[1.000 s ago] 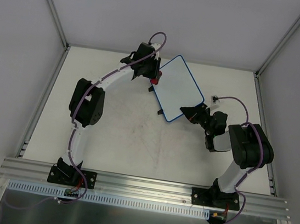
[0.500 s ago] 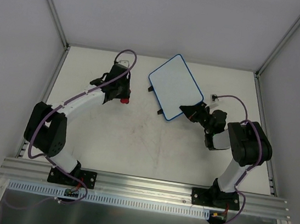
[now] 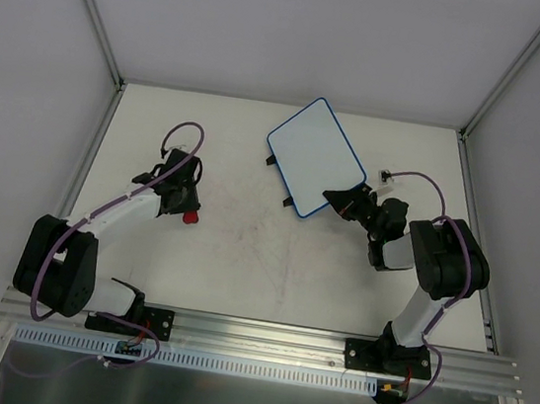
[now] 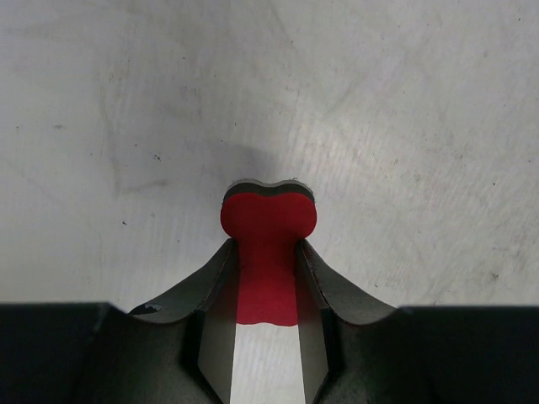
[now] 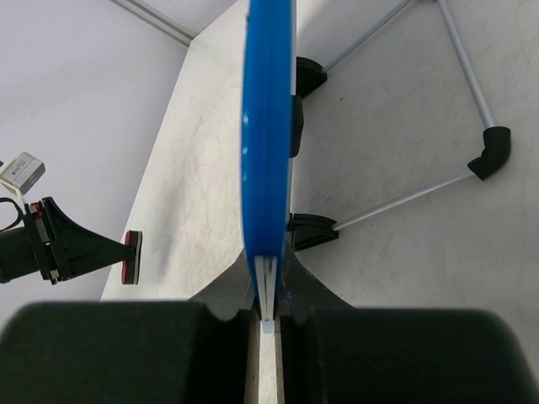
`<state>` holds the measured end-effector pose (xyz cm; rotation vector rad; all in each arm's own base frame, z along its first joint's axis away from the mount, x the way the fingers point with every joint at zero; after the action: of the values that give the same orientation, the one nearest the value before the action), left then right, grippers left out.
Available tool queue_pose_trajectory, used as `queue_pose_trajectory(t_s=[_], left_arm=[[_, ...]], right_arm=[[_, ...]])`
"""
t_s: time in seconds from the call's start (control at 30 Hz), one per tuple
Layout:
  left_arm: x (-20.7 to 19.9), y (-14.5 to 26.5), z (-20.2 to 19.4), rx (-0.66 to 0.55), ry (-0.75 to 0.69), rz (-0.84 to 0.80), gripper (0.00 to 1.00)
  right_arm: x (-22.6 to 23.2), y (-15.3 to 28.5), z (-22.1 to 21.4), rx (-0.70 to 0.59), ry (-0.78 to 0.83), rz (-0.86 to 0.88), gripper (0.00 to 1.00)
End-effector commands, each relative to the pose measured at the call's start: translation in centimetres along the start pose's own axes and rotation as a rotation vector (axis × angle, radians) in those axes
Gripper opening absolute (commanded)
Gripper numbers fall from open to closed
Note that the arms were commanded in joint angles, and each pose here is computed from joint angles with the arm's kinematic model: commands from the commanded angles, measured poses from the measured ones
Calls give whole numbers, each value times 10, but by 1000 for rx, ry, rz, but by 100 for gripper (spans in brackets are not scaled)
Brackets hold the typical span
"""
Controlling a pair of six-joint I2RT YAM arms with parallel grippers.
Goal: Erase the whiteboard
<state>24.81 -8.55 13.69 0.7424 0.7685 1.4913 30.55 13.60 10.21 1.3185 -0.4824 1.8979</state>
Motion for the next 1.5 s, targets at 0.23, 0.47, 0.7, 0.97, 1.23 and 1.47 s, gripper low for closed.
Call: queue_pose_trajectory(t_s=[0.23, 0.47, 0.7, 0.97, 1.23, 1.47], left_arm=[[2, -3, 13, -12, 2, 17, 5], [1, -12, 9, 34, 2, 8, 19], [4, -8, 7, 19, -7, 15, 39], [7, -2, 6, 1, -18, 15, 56], [10, 18, -2, -55, -3, -39, 78], [21, 44, -25, -151, -5, -81, 99]], right_arm=[[31, -7, 11, -39, 117, 207, 0], [28, -8, 10, -44, 111, 197, 4], [27, -9, 10, -44, 105, 192, 8], [25, -10, 10, -45, 101, 188, 11], [23, -10, 10, -49, 101, 180, 39], [27, -5, 9, -61, 143, 187, 71]])
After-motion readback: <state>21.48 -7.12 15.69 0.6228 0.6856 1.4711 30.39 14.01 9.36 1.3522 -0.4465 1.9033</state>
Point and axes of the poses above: each gripper's point midway between its finger pads, its own y axis back along the fingers, its own x axis along the line the jaws close on, z = x × y, the point moved 9 cm from there along y, back along the fingers, and after that the axes turned 15 degrees about -y, right-handed, at the moved point
